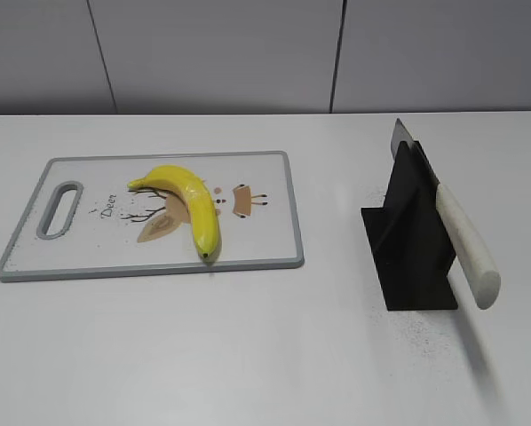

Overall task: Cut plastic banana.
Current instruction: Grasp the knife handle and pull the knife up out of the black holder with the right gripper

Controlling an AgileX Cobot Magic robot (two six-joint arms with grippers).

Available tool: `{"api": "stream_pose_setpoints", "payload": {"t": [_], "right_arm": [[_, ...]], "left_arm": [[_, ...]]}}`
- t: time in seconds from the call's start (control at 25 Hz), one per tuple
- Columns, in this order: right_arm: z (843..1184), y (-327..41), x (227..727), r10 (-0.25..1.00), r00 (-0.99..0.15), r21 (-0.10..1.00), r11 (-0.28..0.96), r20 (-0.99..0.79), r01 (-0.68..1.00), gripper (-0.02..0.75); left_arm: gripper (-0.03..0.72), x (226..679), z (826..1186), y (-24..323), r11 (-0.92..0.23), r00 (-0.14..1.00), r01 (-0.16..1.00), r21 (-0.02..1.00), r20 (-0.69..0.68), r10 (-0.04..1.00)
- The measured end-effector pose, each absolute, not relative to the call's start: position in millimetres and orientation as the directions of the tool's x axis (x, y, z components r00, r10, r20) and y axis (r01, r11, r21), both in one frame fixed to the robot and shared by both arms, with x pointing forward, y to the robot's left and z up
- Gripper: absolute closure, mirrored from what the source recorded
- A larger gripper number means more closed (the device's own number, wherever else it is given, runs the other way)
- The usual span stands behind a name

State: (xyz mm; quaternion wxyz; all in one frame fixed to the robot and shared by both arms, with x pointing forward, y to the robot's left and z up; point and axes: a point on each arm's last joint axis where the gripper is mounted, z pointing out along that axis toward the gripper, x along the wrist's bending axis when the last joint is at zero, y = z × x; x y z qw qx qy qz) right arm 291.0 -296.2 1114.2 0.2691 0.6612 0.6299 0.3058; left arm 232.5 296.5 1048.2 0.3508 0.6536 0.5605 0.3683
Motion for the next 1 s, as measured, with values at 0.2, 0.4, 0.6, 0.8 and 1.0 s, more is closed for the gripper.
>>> {"api": "stream_pose_setpoints", "payload": {"t": [0.2,0.4,0.6,0.8,1.0], "right_arm": [[1122.9,-295.0,325.3,0.998,0.027,0.611,-0.06,0.064,0.789,0.157],[1119.6,-284.7,358.8,0.99,-0.003,0.513,-0.068,0.138,0.856,0.157],[1109.6,-268.7,385.9,0.983,-0.043,0.406,-0.035,0.181,0.913,0.157],[1107.6,-247.3,415.7,0.974,-0.091,0.336,0.018,0.205,0.942,0.157],[1098.5,-221.1,446.2,0.966,-0.123,0.254,0.062,0.229,0.965,0.157]], "left_arm": [[0.143,232.5,1048.2,296.5,-0.126,0.1,0.474,0.871,0.088,0.991],[0.143,232.5,1048.2,296.5,-0.126,0.1,0.474,0.871,0.088,0.991],[0.143,232.5,1048.2,296.5,-0.126,0.1,0.474,0.871,0.088,0.991],[0.143,232.5,1048.2,296.5,-0.126,0.1,0.474,0.871,0.088,0.991],[0.143,232.5,1048.2,296.5,-0.126,0.1,0.474,0.871,0.088,0.991]]}}
